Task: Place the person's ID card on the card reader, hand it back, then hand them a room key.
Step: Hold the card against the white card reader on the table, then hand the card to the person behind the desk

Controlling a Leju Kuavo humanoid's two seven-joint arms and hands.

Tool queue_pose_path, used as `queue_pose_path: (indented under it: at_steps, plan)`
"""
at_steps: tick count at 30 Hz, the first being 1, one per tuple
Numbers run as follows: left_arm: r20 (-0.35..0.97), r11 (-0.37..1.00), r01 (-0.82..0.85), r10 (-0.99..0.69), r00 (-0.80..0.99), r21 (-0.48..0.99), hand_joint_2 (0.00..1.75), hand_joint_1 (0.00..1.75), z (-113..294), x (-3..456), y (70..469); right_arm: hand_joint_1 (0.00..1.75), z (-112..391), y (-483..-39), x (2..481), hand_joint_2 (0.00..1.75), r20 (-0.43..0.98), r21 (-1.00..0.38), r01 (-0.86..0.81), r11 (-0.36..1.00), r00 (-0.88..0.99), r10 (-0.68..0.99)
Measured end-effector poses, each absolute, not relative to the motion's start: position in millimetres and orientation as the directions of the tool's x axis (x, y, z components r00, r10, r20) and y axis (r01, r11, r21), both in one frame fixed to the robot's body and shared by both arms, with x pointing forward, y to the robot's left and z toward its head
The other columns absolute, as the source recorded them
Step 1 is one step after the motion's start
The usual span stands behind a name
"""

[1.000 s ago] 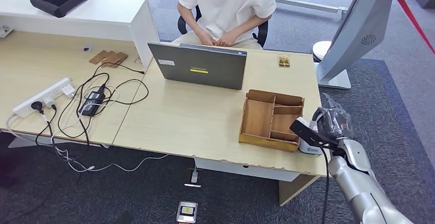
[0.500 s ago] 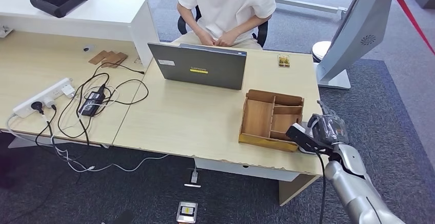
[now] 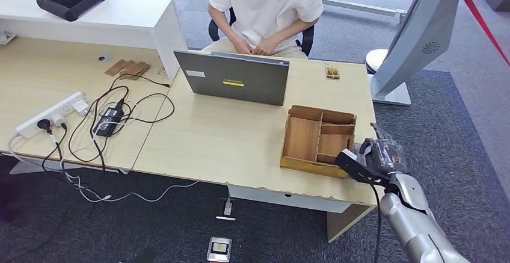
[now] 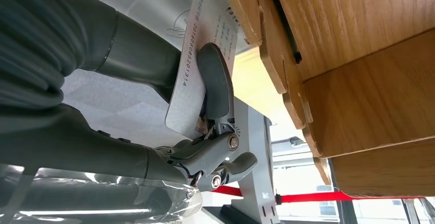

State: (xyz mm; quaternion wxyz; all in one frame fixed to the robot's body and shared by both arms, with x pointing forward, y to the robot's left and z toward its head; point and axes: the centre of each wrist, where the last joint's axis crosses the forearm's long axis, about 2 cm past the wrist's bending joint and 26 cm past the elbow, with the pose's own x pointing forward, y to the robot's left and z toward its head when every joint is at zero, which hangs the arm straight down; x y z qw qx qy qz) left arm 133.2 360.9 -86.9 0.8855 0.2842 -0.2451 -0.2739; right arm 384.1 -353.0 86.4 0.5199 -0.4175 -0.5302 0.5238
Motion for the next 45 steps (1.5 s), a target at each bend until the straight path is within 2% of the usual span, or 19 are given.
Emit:
queue_pose_path:
  at_steps: [18,34,45]
  plan:
    - [0.282,0.688,0.346,-0.626,0.727,0.638,1.75,0.00,-87.0,133.1,360.7,1.75,95.3,-346.9,391.2,1.75,0.111,-0.993,-0.057,0.104,-0.129,0.985]
    - [0.288,0.690,0.343,-0.626,0.725,0.638,1.75,0.00,-86.8,133.9,360.5,1.75,192.0,-331.6,443.7,1.75,0.061,-0.980,0.176,0.097,-0.199,0.978]
    - [0.283,0.669,0.385,-0.666,0.690,0.635,1.75,0.00,-83.0,148.4,356.5,1.75,213.7,-309.9,453.0,1.75,0.030,-0.977,0.193,0.085,-0.272,0.962]
